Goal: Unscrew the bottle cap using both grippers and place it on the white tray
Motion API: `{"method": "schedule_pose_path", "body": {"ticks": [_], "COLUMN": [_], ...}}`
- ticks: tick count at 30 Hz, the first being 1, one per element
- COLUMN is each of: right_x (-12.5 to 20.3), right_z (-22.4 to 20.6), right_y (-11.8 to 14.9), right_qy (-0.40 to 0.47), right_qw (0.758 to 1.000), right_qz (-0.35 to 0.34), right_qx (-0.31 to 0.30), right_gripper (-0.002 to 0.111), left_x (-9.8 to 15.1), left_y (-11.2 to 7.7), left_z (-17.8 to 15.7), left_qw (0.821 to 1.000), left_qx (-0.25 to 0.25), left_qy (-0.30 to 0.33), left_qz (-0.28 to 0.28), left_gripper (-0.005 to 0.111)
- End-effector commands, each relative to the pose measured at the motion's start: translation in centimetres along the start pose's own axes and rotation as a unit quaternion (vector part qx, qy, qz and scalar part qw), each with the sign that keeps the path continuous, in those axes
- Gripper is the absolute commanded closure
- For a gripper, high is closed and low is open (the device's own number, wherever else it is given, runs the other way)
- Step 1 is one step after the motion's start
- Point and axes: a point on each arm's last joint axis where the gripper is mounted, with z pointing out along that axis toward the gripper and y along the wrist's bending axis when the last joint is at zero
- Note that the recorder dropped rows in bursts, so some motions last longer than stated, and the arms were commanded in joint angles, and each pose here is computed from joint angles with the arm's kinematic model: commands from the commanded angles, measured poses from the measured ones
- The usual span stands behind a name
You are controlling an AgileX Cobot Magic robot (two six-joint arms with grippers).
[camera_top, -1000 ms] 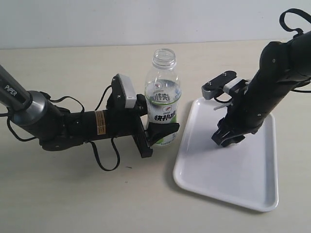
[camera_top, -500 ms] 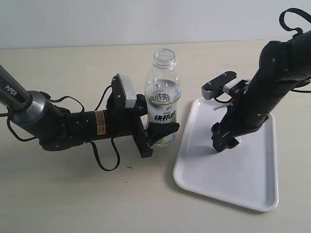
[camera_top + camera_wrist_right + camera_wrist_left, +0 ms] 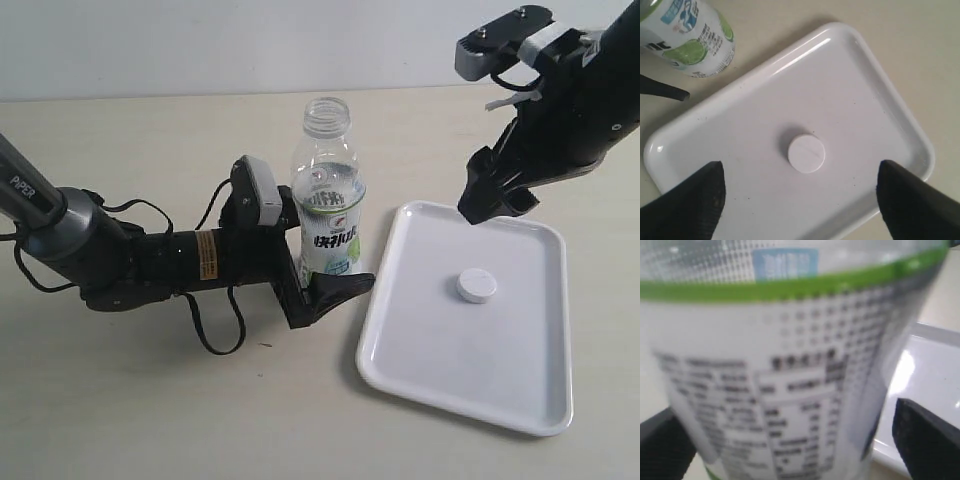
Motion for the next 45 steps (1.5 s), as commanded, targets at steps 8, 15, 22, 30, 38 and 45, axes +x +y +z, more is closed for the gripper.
{"method": "schedule_pose_path", "body": {"ticks": [8, 15, 22, 30, 38, 45], "right_x": [0.3, 0.4, 0.4, 0.4, 0.4, 0.5], "right_z": [-2.0, -2.0, -2.0, -2.0, -2.0, -2.0], "right_y": [0.2, 0.1, 0.1, 0.1, 0.1, 0.3], "right_qy": [-0.008, -0.006, -0.005, -0.005, -0.003, -0.001], "right_qw": [1.0, 1.0, 1.0, 1.0, 1.0, 1.0], "right_qz": [-0.005, -0.007, -0.009, -0.009, 0.008, 0.029], "right_qx": [0.006, 0.009, 0.011, 0.011, 0.01, 0.0], "right_gripper": [0.029, 0.029, 0.029, 0.029, 0.03, 0.03], "left_x": [-1.2, -2.0, -3.9, -3.2, -3.3, -4.2], "left_y": [0.0, 1.2, 4.5, 6.8, 6.9, 7.1], "left_z": [-0.3, -2.6, -6.8, -10.8, -10.7, -11.0], "left_qw": [1.0, 0.998, 0.999, 0.993, 0.987, 0.987], "left_qx": [0.005, 0.046, 0.014, -0.009, -0.014, -0.018], "left_qy": [-0.001, 0.003, -0.011, -0.002, -0.006, -0.012], "left_qz": [0.012, 0.035, -0.035, -0.122, -0.16, -0.156], "left_gripper": [0.001, 0.001, 0.001, 0.002, 0.019, 0.103]}}
